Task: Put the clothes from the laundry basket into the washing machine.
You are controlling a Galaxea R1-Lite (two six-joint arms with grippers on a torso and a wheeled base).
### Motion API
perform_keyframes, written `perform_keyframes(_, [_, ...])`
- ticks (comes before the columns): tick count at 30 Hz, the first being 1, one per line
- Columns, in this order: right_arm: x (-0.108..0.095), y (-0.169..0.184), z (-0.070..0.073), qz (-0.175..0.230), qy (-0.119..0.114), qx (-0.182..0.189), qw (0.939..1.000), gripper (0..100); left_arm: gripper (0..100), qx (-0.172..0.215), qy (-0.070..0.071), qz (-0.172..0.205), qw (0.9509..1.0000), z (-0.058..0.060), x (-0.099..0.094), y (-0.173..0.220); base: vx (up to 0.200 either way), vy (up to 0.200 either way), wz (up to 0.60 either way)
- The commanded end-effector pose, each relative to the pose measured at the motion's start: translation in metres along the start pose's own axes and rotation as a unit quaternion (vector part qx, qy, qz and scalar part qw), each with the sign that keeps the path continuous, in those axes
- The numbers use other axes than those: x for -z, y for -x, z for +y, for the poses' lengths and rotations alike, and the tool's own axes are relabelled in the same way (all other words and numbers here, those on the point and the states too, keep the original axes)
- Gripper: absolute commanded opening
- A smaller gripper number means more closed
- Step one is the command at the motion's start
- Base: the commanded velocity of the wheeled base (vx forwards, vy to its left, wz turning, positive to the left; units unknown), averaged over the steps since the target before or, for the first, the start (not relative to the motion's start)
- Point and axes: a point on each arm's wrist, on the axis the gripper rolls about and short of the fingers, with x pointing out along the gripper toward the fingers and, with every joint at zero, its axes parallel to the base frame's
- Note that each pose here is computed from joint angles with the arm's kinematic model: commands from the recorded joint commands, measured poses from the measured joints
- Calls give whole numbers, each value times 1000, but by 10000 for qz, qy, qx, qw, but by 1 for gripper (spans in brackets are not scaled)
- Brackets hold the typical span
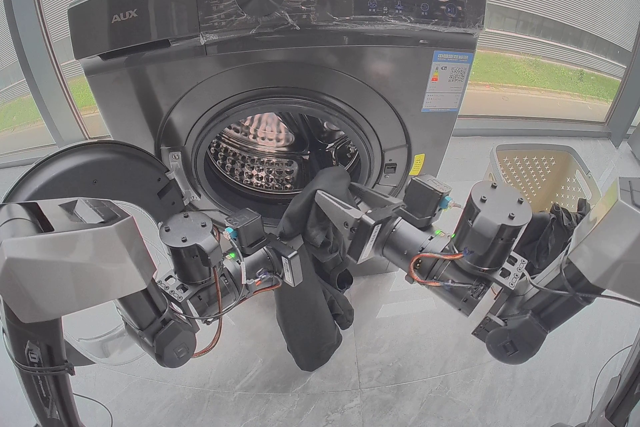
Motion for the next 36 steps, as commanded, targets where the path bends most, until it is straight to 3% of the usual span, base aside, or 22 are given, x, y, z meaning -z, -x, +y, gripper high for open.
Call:
perform_keyframes(1, [5, 3, -29, 104, 50, 414, 9991, 100, 0, 3, -25, -126, 9999, -1, -15, 11, 0, 0, 0])
perform_keyframes(3, [18, 12, -49, 407, 93, 727, 9965, 100, 0, -2, -32, -156, 9999, -1, -18, 14, 0, 0, 0])
perform_keyframes(4, [18, 13, -50, 413, 93, 737, 9964, 100, 0, -2, -32, -156, 9999, -1, -18, 14, 0, 0, 0])
perform_keyframes(5, [25, 20, -64, 599, 98, 978, 9933, 100, 0, 9, -26, -201, 9998, -2, -22, 16, 0, 0, 0])
perform_keyframes(8, [34, 28, -76, 805, 99, 1177, 9897, 100, 0, 27, -22, -319, 9995, -4, -30, 17, 0, 0, 0])
perform_keyframes(19, [74, 34, -98, 1440, 36, 1431, 9792, 100, 0, 158, 19, -624, 9979, -12, -53, 27, 0, 0, 0])
perform_keyframes(24, [95, 30, -105, 1482, 31, 1338, 9799, 100, 0, 218, 8, -685, 9974, -14, -59, 33, 0, 0, 0])
perform_keyframes(27, [104, 32, -112, 1604, 19, 1401, 9770, 100, 0, 220, 30, -692, 9974, -14, -60, 35, 0, 0, 0])
perform_keyframes(36, [122, 36, -120, 1948, -88, 1143, 9741, 100, 0, 251, 28, -697, 9973, -16, -61, 37, 0, 0, 0])
